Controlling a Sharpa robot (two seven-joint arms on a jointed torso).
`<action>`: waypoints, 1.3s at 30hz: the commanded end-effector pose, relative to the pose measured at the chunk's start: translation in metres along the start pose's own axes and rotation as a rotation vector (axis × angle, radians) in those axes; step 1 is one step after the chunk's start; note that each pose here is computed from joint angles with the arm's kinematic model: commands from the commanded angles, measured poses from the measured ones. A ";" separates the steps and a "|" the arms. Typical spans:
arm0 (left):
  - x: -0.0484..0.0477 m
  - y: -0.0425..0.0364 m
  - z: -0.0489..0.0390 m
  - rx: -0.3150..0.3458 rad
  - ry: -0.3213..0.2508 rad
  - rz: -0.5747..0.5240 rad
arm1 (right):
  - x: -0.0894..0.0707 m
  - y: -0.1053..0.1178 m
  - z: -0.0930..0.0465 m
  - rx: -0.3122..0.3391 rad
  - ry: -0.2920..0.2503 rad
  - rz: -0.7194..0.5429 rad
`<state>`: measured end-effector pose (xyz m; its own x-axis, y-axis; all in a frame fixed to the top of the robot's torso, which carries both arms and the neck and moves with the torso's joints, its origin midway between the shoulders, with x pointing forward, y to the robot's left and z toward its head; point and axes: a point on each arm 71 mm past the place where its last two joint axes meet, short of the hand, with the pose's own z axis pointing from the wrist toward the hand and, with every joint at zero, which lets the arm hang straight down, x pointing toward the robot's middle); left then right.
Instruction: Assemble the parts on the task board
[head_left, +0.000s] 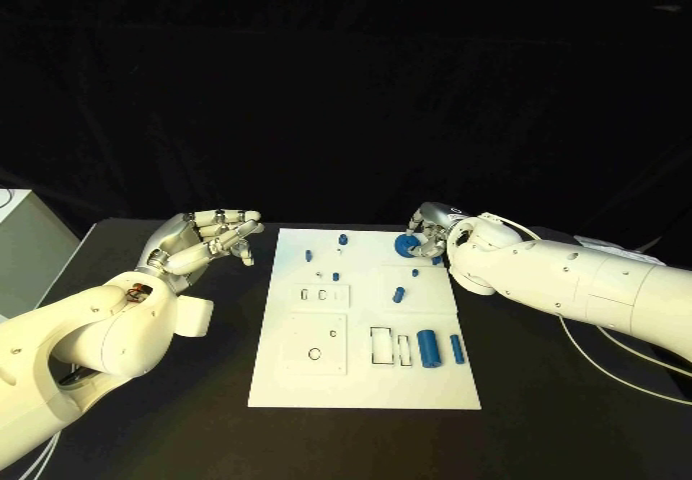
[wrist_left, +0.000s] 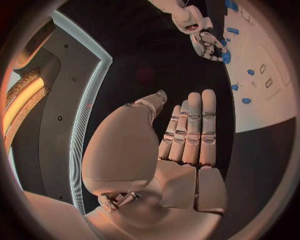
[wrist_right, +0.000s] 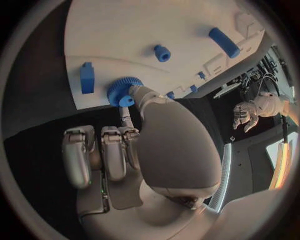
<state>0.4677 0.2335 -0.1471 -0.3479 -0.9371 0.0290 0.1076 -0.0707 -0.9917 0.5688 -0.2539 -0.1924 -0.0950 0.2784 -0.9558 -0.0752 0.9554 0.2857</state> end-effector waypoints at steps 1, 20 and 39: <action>0.0021 -0.0009 0.0002 0.008 0.017 -0.004 | -0.007 0.013 -0.004 -0.086 -0.115 -0.046; 0.0042 -0.0009 0.0006 0.009 0.024 -0.003 | 0.015 0.104 0.001 -0.270 -0.150 -0.100; 0.0053 -0.0015 0.0004 0.011 0.027 0.000 | 0.033 0.124 0.007 -0.272 -0.075 -0.138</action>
<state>0.4667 0.2309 -0.1466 -0.3555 -0.9343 0.0254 0.1107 -0.0691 -0.9915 0.5635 -0.1280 -0.1860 0.0305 0.2000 -0.9793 -0.3408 0.9232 0.1779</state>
